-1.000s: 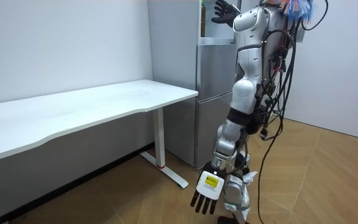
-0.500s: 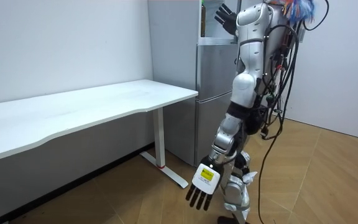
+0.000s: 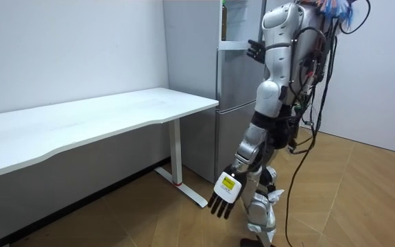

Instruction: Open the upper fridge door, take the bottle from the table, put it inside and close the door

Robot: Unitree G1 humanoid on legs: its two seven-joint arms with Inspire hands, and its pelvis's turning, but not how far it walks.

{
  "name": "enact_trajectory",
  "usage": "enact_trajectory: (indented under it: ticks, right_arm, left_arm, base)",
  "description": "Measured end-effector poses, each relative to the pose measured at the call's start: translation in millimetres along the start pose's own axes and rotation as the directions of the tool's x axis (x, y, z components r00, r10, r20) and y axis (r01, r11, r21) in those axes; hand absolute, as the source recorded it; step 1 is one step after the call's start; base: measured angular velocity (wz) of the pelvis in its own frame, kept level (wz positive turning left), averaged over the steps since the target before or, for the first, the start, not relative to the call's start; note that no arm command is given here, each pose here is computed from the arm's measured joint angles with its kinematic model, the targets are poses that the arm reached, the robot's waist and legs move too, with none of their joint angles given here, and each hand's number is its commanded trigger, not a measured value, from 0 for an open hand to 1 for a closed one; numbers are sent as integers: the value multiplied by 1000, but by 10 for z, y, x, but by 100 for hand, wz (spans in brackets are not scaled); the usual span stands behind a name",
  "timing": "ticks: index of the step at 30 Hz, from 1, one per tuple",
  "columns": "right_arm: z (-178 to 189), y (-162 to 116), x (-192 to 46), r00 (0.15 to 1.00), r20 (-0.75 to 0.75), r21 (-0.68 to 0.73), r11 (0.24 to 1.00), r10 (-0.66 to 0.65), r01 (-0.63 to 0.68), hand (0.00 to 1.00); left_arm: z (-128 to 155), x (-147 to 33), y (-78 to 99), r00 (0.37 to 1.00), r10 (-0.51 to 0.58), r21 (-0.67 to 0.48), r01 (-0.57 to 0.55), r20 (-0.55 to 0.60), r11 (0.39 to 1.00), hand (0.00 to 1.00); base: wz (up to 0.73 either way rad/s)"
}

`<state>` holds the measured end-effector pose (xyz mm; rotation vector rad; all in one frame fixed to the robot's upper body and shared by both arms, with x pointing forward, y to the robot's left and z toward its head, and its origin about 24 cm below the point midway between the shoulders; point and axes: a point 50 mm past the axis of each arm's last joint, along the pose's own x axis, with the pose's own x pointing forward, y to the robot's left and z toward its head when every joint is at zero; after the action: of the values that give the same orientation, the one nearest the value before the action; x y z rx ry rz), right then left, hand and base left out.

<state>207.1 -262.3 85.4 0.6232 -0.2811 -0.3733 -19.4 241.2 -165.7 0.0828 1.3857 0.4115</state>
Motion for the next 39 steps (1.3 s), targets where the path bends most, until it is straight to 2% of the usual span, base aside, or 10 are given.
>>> enact_trajectory:
  ticks: [3,5,9,11,17,22,25,29,36,39]
  right_arm:
    - [-146,-241,-70,993,-57,-108,989,-108,101,0]
    - [-311,-528,-180,961,-113,-238,946,-253,221,0]
    - [-447,-777,-336,900,-150,-316,882,-409,349,0]
    - [-536,-959,-462,843,-177,-364,830,-508,423,0]
    - [-790,-1246,-769,723,-260,-491,732,-640,472,0]
    - [-962,-1573,-1161,563,-303,-640,602,-769,478,0]
    - [-1000,-1703,-1353,482,-313,-684,546,-818,483,0]
    - [-1009,-1795,-1516,415,-320,-704,507,-852,498,0]
    - [-987,-1837,-1566,358,-322,-647,479,-877,593,0]
    - [-879,-1919,-1549,325,-275,-610,425,-905,668,0]
  left_arm:
    - [31,5,-26,1000,-5,-1,5,7,1000,0]
    - [85,14,-40,1000,-8,-1,8,21,1000,0]
    - [143,18,-87,999,-21,-2,21,43,1000,0]
    - [162,21,-80,999,-20,-13,20,47,1000,0]
    - [220,26,-111,998,-29,-23,31,61,999,0]
    - [204,27,-82,998,-29,-17,30,57,999,0]
    - [201,24,-81,998,-33,-29,35,58,999,0]
    - [196,24,-70,998,-32,-49,34,55,998,0]
    - [214,28,-55,998,-24,-67,28,57,997,0]
    - [192,29,1,999,-15,-90,20,52,996,0]
  base:
    - [-3]
    - [-2]
    - [-8]
    - [0]
    - [0]
    - [0]
    - [0]
    - [0]
    - [0]
    - [0]
